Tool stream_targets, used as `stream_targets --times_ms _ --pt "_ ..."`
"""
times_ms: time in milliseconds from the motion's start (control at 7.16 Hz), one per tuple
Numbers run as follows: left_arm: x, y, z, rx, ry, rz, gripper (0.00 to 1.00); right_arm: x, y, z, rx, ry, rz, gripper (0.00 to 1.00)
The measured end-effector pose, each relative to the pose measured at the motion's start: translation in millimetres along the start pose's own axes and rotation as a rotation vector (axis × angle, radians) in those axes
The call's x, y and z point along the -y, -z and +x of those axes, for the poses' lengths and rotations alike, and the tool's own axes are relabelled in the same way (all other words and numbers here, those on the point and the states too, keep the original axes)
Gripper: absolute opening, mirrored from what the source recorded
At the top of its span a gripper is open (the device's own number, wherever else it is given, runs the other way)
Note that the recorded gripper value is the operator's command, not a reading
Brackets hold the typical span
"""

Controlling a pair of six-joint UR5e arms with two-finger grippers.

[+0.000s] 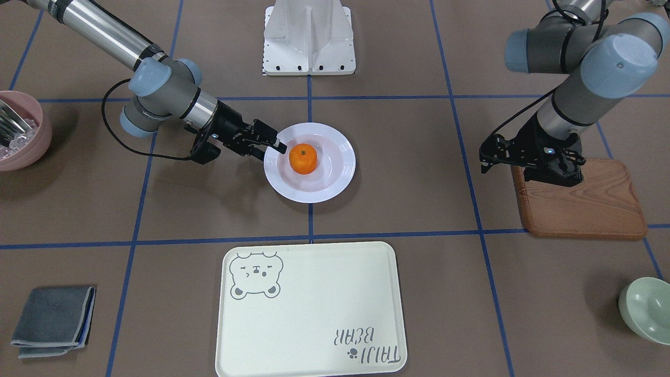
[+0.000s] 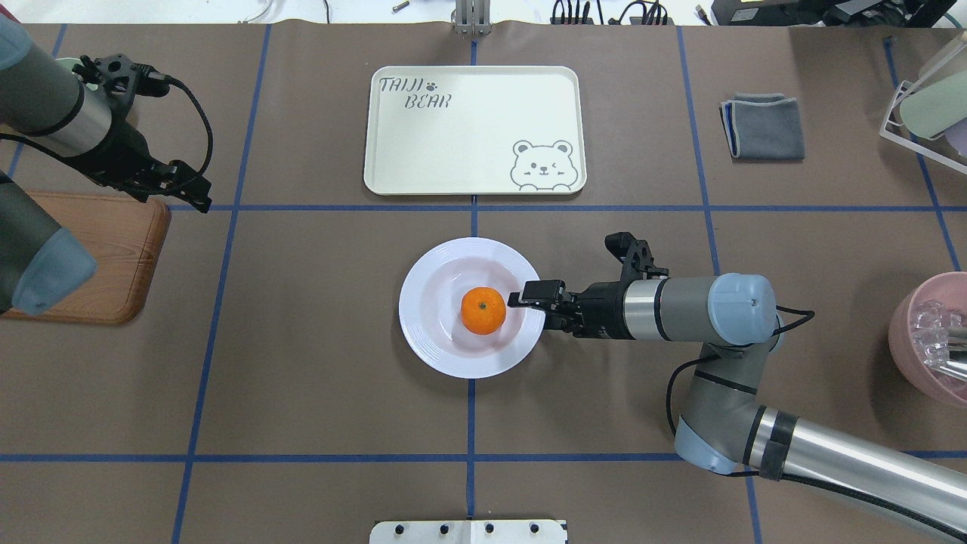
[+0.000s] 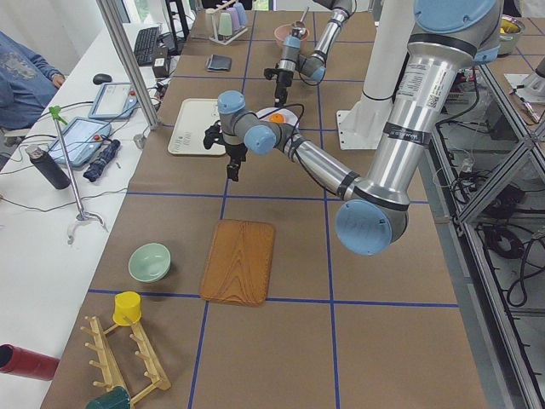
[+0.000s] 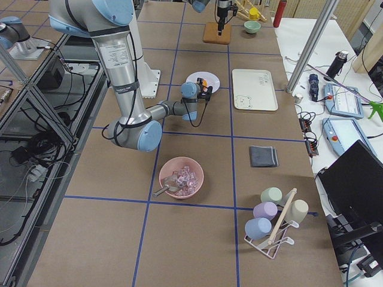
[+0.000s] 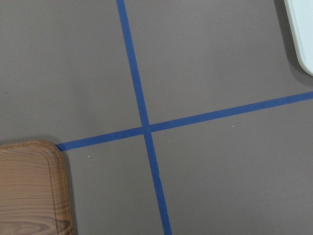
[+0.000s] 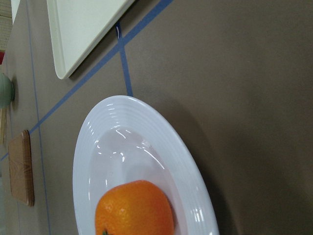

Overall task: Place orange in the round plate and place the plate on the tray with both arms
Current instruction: 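Grip the plate rim with the right gripper and slide it onto the bear tray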

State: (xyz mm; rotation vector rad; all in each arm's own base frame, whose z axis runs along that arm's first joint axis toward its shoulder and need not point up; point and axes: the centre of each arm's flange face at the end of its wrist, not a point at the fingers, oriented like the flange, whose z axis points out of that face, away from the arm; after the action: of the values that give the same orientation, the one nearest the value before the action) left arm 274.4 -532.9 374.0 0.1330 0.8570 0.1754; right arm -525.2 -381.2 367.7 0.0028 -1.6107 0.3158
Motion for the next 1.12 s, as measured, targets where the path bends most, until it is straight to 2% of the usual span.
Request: stream_targets --times_ms 140,279,419,699,1118 --pt "-1 1 0 -0.001 -0.001 0.001 0.98 -1 -2 -1 0.000 0.000 -0.001 0.69" --pt "-3 3 -1 -0.001 -0.001 0.003 0.98 -2 -3 -1 0.000 -0.001 -0.002 0.56" --pt "-4 5 -2 -0.001 0.000 0.005 0.98 -2 -3 -1 -0.001 -0.001 -0.004 0.40" --pt "-5 7 -4 -0.001 0.002 0.008 0.98 -4 -6 -7 0.008 -0.008 -0.007 0.01" --pt "-6 8 -9 0.004 0.009 0.011 0.98 -4 -8 -23 0.035 -0.017 -0.010 0.00"
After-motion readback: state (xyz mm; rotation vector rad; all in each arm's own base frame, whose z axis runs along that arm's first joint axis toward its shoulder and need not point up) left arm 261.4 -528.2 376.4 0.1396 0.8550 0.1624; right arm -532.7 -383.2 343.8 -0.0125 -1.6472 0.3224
